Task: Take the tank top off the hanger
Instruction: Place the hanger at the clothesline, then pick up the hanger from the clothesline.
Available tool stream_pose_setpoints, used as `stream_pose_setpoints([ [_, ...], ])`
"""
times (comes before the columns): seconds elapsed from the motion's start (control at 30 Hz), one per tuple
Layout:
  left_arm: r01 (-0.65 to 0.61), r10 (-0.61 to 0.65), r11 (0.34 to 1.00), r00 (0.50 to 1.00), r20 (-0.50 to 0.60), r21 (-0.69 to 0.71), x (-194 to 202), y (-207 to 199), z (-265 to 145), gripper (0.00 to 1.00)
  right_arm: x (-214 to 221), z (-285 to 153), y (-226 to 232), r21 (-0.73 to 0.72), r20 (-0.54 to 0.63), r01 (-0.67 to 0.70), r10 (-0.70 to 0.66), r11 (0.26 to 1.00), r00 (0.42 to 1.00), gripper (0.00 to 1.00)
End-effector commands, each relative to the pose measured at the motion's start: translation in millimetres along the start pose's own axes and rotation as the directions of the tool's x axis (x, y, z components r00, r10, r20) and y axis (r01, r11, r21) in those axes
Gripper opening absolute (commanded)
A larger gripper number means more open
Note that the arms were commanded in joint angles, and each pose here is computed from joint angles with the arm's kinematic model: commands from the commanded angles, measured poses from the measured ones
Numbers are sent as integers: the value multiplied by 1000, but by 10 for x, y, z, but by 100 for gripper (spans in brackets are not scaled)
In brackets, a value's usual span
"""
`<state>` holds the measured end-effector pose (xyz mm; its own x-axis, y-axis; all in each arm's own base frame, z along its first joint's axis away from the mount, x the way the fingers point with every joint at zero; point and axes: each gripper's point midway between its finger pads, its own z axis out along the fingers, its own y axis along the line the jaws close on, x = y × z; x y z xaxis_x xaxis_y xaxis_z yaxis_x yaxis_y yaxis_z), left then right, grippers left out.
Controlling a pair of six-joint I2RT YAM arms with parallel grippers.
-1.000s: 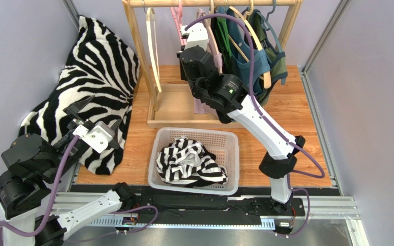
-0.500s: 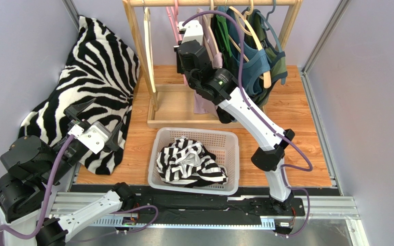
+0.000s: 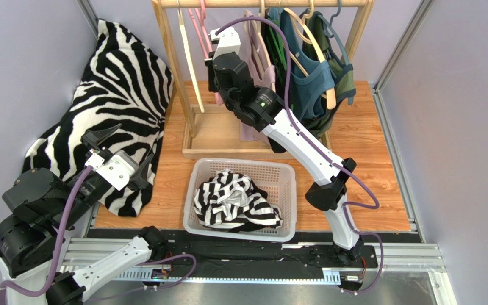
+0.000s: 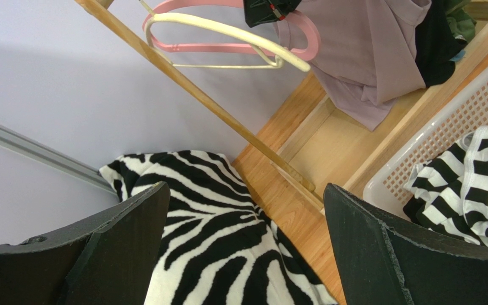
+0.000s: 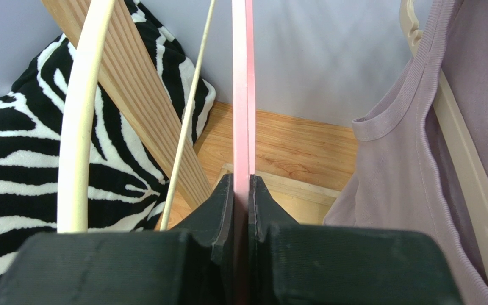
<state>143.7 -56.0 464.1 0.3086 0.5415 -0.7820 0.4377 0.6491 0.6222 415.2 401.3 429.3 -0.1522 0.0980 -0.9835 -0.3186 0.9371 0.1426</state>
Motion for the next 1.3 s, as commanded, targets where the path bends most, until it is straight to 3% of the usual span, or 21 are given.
stream_pose_setpoints([
  [0.0, 29, -29, 999, 1000, 1, 13, -19, -33, 41, 99, 43, 55, -13, 5, -3, 18, -18, 1000, 1000, 0],
  [0.17, 42, -42, 999, 999, -11, 21, -12, -56, 89, 99, 214, 22, -69, 23, -53, 31, -30, 999, 998, 0],
  [0.37, 93, -93, 995, 996, -20, 44, -52, -101, 202, 99, 395, -143, -64, 20, -115, 102, -99, 995, 988, 17],
  [0.47, 108, -106, 993, 994, -35, 47, -70, -95, 283, 99, 354, -282, -53, 7, -120, 132, -130, 991, 984, 37],
  [0.5, 109, -108, 993, 994, -32, 49, -93, -85, 293, 99, 227, -377, -80, 2, -101, 131, -130, 991, 986, 49],
  [0.6, 123, -121, 991, 992, -37, 53, -142, -67, 365, 99, -16, -603, -157, -13, -69, 124, -125, 992, 990, 67],
  [0.7, 124, -121, 990, 992, -45, 65, -166, -72, 434, 99, -281, -866, -282, -24, -31, 104, -105, 994, 994, 78],
  [0.83, 136, -131, 987, 989, -67, 81, -172, -96, 542, 99, -516, -1144, -392, -53, 7, 85, -85, 995, 996, 85],
  [1.0, 157, -151, 983, 986, -67, 99, -235, -103, 574, 99, -711, -1353, -540, -48, 39, 78, -76, 996, 996, 84],
  [1.27, 167, -159, 980, 985, -73, 108, -223, -130, 572, 99, -537, -1239, -736, -22, -10, 40, -40, 999, 999, 82],
])
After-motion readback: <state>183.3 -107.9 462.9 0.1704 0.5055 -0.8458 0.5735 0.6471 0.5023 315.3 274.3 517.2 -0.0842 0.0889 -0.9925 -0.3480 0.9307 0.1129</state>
